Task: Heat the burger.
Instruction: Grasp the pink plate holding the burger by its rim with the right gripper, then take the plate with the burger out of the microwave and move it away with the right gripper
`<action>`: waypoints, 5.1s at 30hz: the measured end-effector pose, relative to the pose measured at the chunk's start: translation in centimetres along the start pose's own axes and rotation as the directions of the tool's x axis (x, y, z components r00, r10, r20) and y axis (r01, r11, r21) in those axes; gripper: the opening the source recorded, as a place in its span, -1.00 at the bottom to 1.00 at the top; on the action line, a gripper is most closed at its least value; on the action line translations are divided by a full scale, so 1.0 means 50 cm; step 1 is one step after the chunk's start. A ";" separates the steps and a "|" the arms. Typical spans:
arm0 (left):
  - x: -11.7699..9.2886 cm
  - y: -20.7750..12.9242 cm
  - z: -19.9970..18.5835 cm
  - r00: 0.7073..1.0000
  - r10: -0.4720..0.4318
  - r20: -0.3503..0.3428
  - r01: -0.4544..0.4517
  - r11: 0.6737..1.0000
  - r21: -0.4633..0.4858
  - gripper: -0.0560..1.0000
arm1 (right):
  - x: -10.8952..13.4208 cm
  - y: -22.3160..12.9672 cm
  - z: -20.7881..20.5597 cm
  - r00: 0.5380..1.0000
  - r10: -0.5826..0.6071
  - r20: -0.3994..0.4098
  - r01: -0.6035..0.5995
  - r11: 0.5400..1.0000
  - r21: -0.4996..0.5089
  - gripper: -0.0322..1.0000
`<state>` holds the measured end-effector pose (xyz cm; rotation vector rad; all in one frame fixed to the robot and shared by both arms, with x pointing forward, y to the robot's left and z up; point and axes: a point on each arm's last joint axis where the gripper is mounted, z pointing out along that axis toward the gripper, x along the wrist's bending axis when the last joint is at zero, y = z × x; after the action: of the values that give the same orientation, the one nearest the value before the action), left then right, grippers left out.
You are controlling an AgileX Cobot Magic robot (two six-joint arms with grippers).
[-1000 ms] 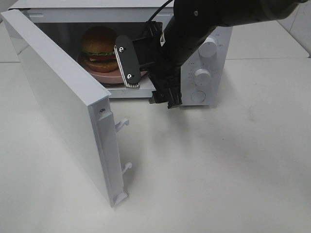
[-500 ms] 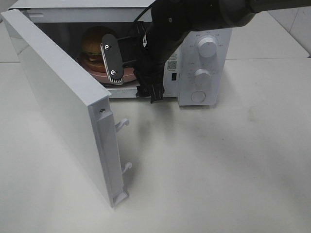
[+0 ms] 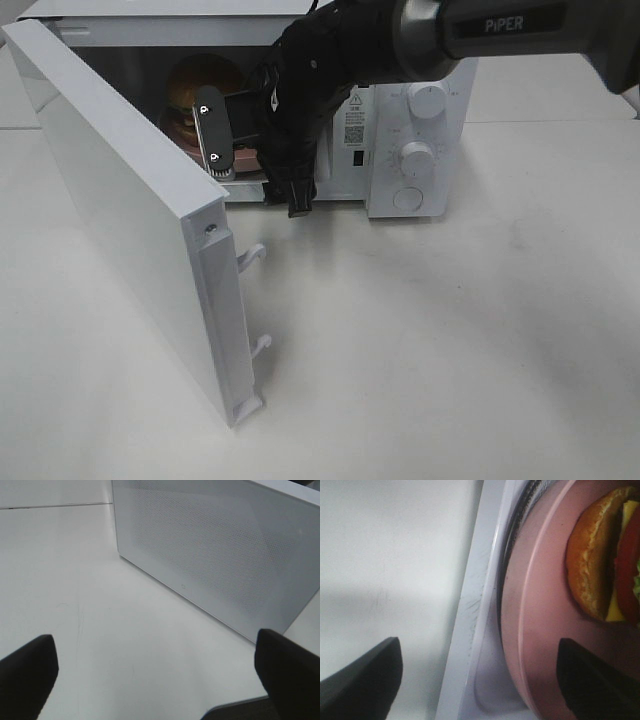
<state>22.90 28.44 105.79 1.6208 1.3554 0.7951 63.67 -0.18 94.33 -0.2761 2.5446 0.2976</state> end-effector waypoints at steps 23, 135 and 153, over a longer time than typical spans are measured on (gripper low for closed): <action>0.001 0.000 0.000 1.000 0.003 -0.006 -0.003 1.000 0.001 0.98 | -0.015 0.001 0.062 0.999 0.037 0.009 -0.037 0.999 0.003 -0.27; 0.001 0.000 0.000 1.000 0.004 -0.008 -0.004 1.000 0.001 0.98 | 0.227 -0.110 -0.303 0.975 -0.220 -0.040 0.217 0.974 -0.067 -0.78; 0.001 0.000 0.000 1.000 0.004 -0.008 -0.004 1.000 0.001 0.98 | 0.303 -0.156 -0.390 0.989 -0.147 0.003 0.147 0.986 -0.075 -0.78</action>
<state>22.91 28.51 105.78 1.6235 1.3585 0.8041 43.33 -14.89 100.78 -0.4905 2.5022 0.3362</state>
